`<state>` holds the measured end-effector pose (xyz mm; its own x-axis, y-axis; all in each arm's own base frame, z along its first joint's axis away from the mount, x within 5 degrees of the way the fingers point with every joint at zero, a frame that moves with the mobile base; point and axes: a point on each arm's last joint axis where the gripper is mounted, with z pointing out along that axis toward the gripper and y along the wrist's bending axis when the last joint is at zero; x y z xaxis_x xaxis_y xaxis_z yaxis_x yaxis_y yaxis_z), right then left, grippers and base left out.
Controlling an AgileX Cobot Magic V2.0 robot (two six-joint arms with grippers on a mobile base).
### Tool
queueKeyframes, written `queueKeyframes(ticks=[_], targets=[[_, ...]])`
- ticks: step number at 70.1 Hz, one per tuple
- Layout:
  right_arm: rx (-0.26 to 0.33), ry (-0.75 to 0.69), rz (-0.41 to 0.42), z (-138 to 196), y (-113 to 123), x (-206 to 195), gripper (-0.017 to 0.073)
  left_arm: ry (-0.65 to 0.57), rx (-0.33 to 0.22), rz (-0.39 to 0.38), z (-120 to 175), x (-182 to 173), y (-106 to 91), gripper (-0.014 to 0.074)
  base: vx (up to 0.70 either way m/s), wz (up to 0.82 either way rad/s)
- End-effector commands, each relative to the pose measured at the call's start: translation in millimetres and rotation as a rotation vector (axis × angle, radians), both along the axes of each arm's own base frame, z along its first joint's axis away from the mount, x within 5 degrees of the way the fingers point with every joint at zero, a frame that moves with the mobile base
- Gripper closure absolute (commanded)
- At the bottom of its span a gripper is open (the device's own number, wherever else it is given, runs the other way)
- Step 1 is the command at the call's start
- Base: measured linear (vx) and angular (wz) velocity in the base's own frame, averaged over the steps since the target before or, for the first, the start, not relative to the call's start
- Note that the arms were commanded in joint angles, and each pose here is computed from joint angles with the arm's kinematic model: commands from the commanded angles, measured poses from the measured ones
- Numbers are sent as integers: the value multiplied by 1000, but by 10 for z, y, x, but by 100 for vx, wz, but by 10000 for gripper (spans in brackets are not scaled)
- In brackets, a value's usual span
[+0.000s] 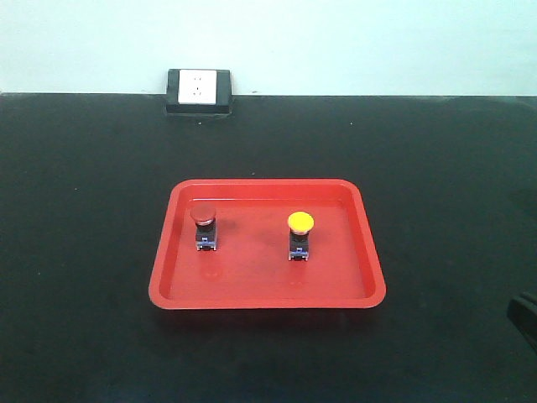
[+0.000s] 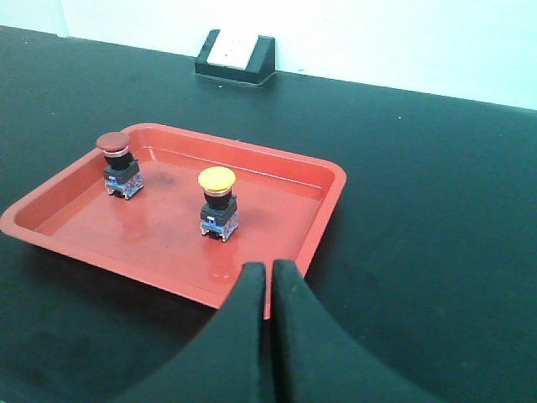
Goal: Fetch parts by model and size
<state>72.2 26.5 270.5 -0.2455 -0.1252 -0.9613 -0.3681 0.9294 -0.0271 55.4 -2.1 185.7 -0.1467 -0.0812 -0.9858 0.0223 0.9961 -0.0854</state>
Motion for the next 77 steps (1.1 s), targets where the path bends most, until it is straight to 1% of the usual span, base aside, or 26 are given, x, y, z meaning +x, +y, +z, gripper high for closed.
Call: queueKeyframes(ticks=[1,4,77], targets=[[18,-92,16,150,17,13,566,-96,32,6,60,3,7,598,0,0],[18,-92,16,150,17,13,566,-100,25,6,64,3,7,598,0,0],[18,-91,16,149,17,13,566,-105,25,6,68,4,7,598,0,0]])
